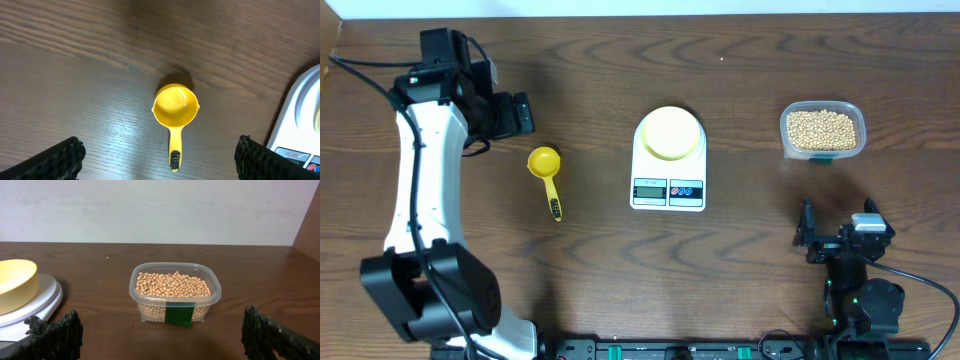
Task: Scoop item into bowl and weigh 50g on scale
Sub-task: 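Lower the open left gripper down onto the yellow scoop's cup rim, then close the left gripper on the yellow scoop's cup rim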
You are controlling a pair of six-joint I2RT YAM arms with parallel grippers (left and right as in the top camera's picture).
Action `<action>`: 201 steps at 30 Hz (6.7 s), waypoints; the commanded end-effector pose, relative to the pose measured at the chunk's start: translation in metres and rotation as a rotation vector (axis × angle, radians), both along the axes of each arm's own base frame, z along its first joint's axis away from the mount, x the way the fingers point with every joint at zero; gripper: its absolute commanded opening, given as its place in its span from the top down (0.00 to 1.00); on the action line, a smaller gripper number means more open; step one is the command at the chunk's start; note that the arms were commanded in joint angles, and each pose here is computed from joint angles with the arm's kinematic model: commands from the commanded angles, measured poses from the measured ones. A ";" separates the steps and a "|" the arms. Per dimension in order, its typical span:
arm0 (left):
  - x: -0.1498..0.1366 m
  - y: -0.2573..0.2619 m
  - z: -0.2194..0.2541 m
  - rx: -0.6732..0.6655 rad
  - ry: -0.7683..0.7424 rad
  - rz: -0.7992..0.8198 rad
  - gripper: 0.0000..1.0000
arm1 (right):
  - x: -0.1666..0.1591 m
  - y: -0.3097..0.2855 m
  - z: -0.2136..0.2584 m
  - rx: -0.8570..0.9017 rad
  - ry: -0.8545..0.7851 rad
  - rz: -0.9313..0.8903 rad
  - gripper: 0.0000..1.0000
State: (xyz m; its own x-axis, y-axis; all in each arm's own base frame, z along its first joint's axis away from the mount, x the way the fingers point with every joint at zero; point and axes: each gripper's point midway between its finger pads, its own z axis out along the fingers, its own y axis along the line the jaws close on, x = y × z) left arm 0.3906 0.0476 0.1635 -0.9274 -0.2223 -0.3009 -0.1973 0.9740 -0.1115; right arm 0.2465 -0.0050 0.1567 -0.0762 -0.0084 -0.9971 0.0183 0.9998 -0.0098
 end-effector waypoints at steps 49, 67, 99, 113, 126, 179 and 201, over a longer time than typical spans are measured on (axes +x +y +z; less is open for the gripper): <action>-0.020 0.002 -0.108 -0.026 0.266 0.000 0.03 | 0.000 -0.002 0.000 0.013 -0.001 -0.007 0.01; -0.021 0.002 -0.132 -0.017 0.245 0.001 0.02 | 0.000 -0.002 0.000 0.013 0.000 -0.007 0.01; -0.014 0.007 -0.142 0.007 0.200 0.005 0.03 | 0.000 -0.002 0.000 0.013 -0.001 -0.007 0.01; -0.014 0.007 -0.142 0.007 0.200 0.005 0.02 | 0.000 -0.002 0.000 0.013 -0.001 -0.007 0.01; -0.009 0.007 -0.142 0.011 0.181 0.006 0.02 | 0.000 -0.002 0.000 0.013 -0.001 -0.007 0.01; -0.022 0.005 -0.166 0.009 0.194 0.005 0.02 | 0.000 -0.002 0.000 0.013 -0.001 -0.007 0.01; -0.022 0.005 -0.166 0.008 0.194 0.005 0.02 | 0.000 -0.002 0.000 0.013 -0.001 -0.007 0.01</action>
